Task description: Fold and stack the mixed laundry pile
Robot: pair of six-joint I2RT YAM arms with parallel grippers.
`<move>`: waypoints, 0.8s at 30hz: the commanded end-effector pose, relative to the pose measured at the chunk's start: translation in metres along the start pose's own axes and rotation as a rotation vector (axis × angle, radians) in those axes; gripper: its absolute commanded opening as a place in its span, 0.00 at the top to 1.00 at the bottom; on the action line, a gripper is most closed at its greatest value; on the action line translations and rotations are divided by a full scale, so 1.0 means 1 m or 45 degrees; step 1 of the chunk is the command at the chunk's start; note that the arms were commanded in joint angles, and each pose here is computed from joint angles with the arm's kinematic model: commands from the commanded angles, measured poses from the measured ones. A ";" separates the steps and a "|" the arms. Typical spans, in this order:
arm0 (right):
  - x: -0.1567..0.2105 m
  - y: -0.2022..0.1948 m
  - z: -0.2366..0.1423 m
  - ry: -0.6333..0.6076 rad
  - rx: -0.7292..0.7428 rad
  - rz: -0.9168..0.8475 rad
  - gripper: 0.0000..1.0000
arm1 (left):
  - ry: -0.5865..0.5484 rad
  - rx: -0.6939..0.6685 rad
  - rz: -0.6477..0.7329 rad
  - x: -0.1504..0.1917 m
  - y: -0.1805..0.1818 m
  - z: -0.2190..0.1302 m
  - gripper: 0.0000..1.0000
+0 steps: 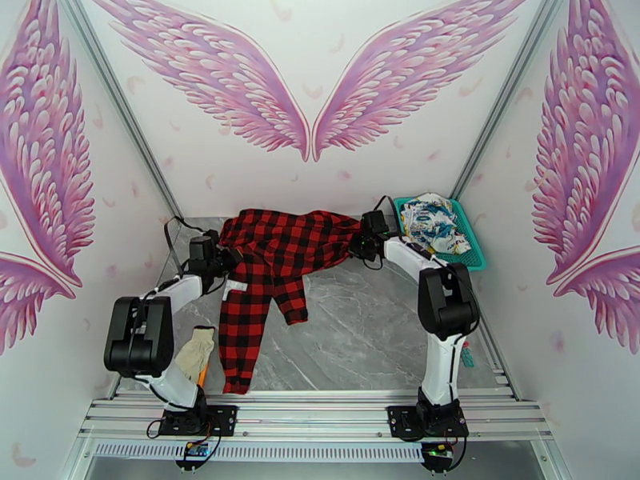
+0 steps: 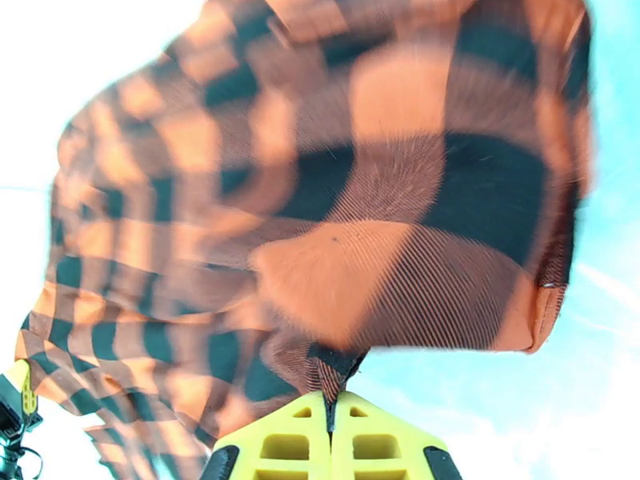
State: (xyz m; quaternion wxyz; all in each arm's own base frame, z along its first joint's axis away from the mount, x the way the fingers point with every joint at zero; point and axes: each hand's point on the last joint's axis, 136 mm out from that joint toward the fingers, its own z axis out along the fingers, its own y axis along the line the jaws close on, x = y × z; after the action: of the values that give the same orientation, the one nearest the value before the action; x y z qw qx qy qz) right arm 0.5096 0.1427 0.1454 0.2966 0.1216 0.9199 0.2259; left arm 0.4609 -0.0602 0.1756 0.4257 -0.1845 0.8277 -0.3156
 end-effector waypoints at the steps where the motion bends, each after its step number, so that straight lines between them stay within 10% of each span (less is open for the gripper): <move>1: -0.037 0.017 -0.069 -0.214 -0.055 -0.025 1.00 | -0.113 0.130 0.146 -0.033 -0.060 -0.055 1.00; 15: -0.052 0.059 -0.371 -0.869 -0.080 -0.262 1.00 | -0.504 0.493 0.564 -0.081 -0.256 -0.314 1.00; 24: -0.117 0.092 -0.339 -0.840 -0.164 -0.277 1.00 | -0.535 0.442 0.629 -0.159 -0.283 -0.265 1.00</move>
State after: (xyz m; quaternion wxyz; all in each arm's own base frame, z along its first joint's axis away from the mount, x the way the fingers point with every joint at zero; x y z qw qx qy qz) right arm 0.3411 0.0595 0.5430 0.6631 0.0578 0.7175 0.2052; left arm 0.2665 -0.0885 0.6131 0.7146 0.0635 0.6196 -0.3184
